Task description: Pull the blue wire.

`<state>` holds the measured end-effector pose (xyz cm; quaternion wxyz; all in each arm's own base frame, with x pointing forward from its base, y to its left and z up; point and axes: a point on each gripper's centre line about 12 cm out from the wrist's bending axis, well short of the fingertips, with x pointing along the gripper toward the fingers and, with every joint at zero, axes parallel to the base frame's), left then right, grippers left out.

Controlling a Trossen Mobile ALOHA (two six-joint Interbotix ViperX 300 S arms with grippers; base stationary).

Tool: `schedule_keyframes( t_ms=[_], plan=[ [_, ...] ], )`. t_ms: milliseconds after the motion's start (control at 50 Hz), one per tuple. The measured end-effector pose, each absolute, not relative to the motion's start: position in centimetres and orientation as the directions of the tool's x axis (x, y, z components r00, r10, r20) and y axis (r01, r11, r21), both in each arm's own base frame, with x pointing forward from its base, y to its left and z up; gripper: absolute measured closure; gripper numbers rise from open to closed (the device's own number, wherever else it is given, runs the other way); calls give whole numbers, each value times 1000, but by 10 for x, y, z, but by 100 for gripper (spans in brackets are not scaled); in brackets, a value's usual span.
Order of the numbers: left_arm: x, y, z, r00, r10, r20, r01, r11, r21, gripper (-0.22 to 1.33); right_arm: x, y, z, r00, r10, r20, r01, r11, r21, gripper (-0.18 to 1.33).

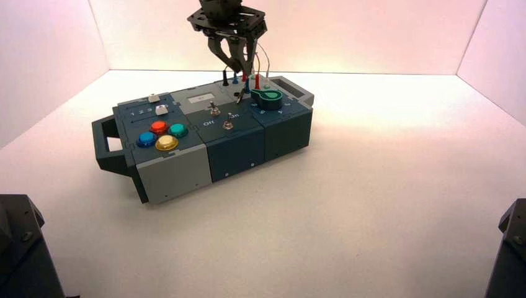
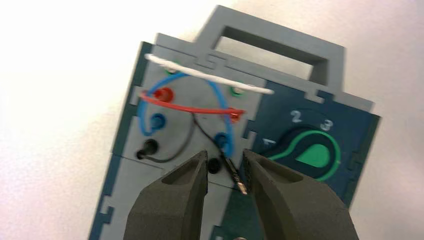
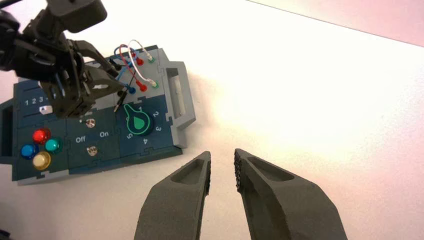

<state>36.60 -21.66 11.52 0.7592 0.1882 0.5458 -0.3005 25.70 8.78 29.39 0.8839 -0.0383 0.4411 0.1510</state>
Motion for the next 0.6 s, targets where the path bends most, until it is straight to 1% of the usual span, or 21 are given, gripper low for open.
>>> schedule_keyframes(
  t_ms=[180,400,600],
  plan=[
    [369,-217,111,199,-242,-950,674,737,-46,30,257,87,294,567,233,-790,-300,952,65,57],
    [372,-222,116,196,-247,-949,682,729,-49,30,257,88,295,568,233,-789,-301,952,65,57],
    [369,-226,114,175,-244,-954,690,721,-58,30,259,88,293,562,231,-794,-300,952,65,57]
  ],
)
